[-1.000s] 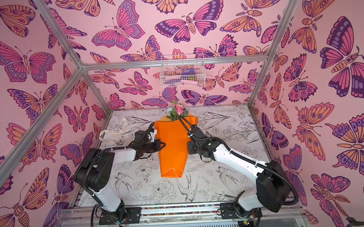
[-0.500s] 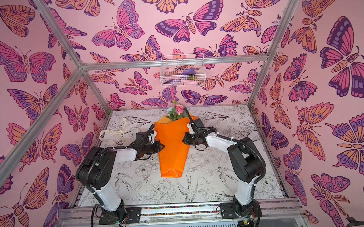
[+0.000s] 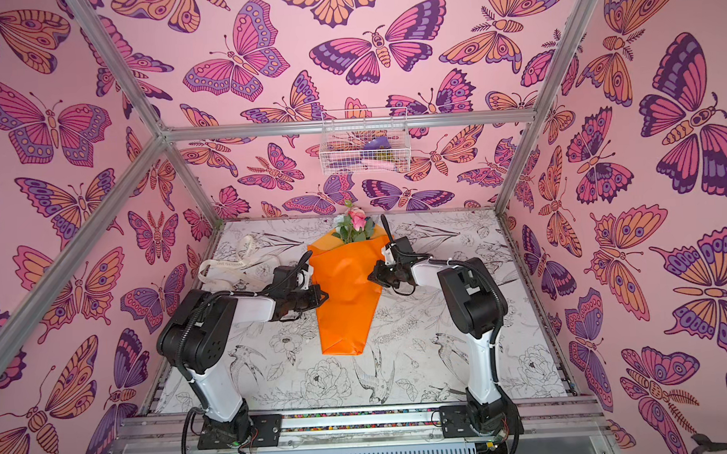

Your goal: Tie the bouquet of fake flowers

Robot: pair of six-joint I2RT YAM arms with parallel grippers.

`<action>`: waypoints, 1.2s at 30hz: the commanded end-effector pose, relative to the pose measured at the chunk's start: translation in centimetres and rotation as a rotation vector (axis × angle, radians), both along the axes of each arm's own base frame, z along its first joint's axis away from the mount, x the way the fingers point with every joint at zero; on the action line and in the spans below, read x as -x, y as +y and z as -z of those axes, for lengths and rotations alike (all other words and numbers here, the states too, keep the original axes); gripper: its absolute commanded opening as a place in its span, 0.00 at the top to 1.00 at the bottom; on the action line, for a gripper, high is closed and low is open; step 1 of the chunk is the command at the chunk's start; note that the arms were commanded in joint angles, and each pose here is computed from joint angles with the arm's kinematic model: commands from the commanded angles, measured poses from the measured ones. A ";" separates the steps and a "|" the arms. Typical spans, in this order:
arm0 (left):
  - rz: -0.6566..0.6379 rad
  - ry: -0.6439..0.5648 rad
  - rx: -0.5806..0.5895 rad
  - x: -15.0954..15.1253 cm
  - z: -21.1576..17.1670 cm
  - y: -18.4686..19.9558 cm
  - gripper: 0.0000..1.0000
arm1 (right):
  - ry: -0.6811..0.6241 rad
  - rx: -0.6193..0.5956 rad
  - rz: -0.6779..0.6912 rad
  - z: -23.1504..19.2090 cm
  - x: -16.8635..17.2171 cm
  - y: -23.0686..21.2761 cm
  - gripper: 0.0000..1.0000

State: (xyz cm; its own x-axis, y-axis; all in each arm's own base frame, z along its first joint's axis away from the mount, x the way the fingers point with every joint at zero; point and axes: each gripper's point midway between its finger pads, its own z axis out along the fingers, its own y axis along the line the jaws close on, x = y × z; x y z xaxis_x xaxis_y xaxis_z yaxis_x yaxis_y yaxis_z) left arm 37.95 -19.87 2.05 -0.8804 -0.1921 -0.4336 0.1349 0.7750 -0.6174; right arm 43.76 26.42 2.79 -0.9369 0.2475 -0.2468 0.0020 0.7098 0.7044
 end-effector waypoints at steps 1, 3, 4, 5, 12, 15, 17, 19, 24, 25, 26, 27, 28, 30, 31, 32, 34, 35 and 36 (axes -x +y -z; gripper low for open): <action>0.009 0.043 -0.034 0.5 1.6 0.4 1.00 | -0.011 -0.058 0.045 0.3 -2.2 -0.4 0.83; 0.010 0.043 -0.035 0.5 1.6 0.5 1.00 | -0.023 -0.064 0.068 0.5 -3.2 -1.1 0.83; 0.011 0.043 -0.035 0.5 1.7 0.5 1.00 | -0.029 -0.067 0.078 0.5 -3.7 -1.4 0.83; 0.012 0.045 -0.035 0.5 1.7 0.4 1.00 | -0.031 -0.065 0.090 0.6 -4.3 -1.7 0.83; 0.016 0.051 -0.037 0.8 2.0 0.5 1.00 | -0.026 0.017 0.223 1.4 -8.6 -4.9 0.81; 0.017 0.049 -0.035 0.7 1.9 0.5 1.00 | -0.002 0.062 0.272 2.3 -10.4 -6.1 0.80; 0.016 0.051 -0.034 0.7 1.9 0.5 1.00 | 0.014 0.090 0.298 3.0 -11.6 -6.7 0.81; 0.017 0.051 -0.031 0.8 1.9 0.4 1.00 | 0.030 0.126 0.329 3.5 -12.6 -7.5 0.80; 0.010 0.047 -0.025 0.8 1.6 0.5 1.00 | 0.081 0.136 0.365 4.6 -14.7 -8.9 0.80; 0.008 0.045 -0.025 0.8 1.5 0.5 1.00 | 0.083 0.123 0.370 4.4 -15.1 -9.1 0.80; 0.007 0.045 -0.022 0.8 1.4 0.5 1.00 | 0.082 0.109 0.371 4.2 -15.5 -9.2 0.79; 0.006 0.041 -0.020 0.8 1.2 0.5 1.00 | 0.081 0.098 0.370 3.9 -15.8 -9.3 0.78; 0.007 0.036 -0.017 0.7 1.0 0.5 1.00 | 0.069 0.081 0.366 3.2 -16.3 -9.4 0.77; 0.007 0.029 -0.010 0.6 0.7 0.4 1.00 | 0.040 0.043 0.349 1.4 -17.2 -9.5 0.74; 0.007 0.027 -0.009 0.5 0.6 0.3 1.00 | 0.015 0.024 0.337 0.1 -17.7 -9.5 0.73; 0.007 0.023 -0.006 0.4 0.5 0.3 1.00 | -0.014 0.009 0.324 -1.4 -18.0 -9.6 0.71; 0.009 0.021 0.000 0.3 0.3 0.2 1.00 | -0.064 -0.015 0.297 -4.3 -18.3 -9.6 0.67; 0.009 0.018 0.001 0.2 0.2 0.2 1.00 | -0.089 -0.018 0.289 -5.8 -18.2 -9.7 0.66; 0.008 0.015 0.002 0.1 0.1 0.2 1.00 | -0.105 -0.015 0.279 -6.7 -18.0 -9.6 0.65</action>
State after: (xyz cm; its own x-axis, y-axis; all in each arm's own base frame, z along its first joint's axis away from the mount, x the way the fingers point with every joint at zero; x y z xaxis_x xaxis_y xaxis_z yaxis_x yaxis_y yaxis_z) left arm 38.13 -20.03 2.06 -0.8786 -0.1816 -0.4418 0.1505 0.7725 -0.6169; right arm 62.04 16.36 4.44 -0.7955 0.5344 -0.2857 0.2053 0.6813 0.7027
